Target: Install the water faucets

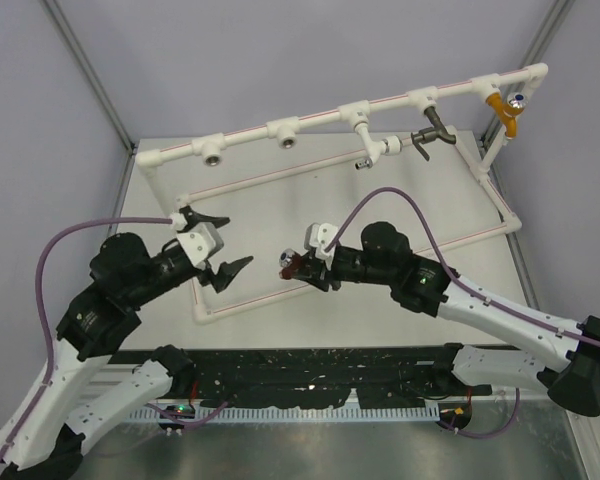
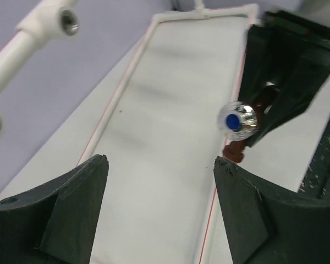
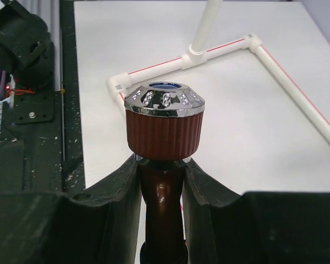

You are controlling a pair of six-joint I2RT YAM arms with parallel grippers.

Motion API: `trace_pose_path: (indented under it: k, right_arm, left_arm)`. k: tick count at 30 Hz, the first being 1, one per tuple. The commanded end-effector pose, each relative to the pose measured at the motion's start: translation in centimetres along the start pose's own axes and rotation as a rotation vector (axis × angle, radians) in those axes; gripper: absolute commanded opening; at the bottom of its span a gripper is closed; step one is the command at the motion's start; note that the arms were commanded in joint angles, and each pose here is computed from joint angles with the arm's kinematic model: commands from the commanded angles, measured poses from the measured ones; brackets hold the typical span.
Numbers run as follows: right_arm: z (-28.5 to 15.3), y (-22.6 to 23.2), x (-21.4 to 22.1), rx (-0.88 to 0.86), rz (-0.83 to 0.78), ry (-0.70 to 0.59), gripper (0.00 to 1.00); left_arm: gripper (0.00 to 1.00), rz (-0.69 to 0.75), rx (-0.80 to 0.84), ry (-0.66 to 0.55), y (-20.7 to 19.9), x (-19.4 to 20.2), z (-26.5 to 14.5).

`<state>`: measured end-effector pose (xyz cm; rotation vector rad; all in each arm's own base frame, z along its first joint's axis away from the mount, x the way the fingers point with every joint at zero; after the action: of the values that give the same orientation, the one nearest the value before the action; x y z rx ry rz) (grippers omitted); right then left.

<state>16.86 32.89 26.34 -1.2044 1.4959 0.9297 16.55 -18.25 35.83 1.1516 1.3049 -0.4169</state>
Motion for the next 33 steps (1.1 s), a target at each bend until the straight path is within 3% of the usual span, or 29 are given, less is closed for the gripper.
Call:
trace_pose_path:
  k: [1, 8, 15, 20, 26, 29, 31, 33]
  right_arm:
    - [-2.3, -2.7, -4.6, 0.197, -0.101, -0.203, 0.05]
    - [-5.2, -5.7, -6.9, 0.425, -0.161, -0.334, 0.05]
    - [-7.2, -7.2, -8.1, 0.558, -0.203, -0.439, 0.06]
    - [-8.0, -7.2, -8.4, 0.585, -0.234, -0.476, 0.05]
    - [-9.0, -6.9, -8.5, 0.591, -0.241, -0.493, 0.05]
    - [-9.3, -6.8, -8.5, 0.593, -0.247, -0.494, 0.05]
    - [-9.5, -6.8, -8.5, 0.598, -0.251, -0.497, 0.05]
    - [-9.5, -6.9, -8.5, 0.601, -0.258, -0.491, 0.05]
  left_arm:
    - [0.82, -0.126, -0.365, 0.042, 5.9, 1.7, -1.7]
    - [0.92, -0.363, -0.941, 0.148, 12.6, 8.5, -7.6]
    - [0.95, -0.371, -1.344, 0.157, 16.8, 13.6, -11.4]
    - [0.94, -0.319, -1.407, 0.05, 20.1, 13.9, -10.3]
    - [0.9, -0.284, -1.396, 0.03, 22.2, 14.7, -8.3]
    - [0.8, -0.254, -1.371, 0.024, 22.6, 14.8, -7.6]
    - [0.63, -0.25, -1.357, 0.014, 22.5, 14.5, -7.4]
    - [0.37, -0.217, -1.316, 0.035, 22.0, 14.2, -7.3]
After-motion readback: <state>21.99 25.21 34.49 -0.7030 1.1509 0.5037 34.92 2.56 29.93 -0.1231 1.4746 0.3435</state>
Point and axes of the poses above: each gripper's point midway between its finger pads, its own z axis out along the fingers, its own y axis along the line the jaws close on, x = y × z, the point moved 1 cm from there along -z, back along the fingers, and after that the axes turned 8 degrees about z, right-handed, at the moved point
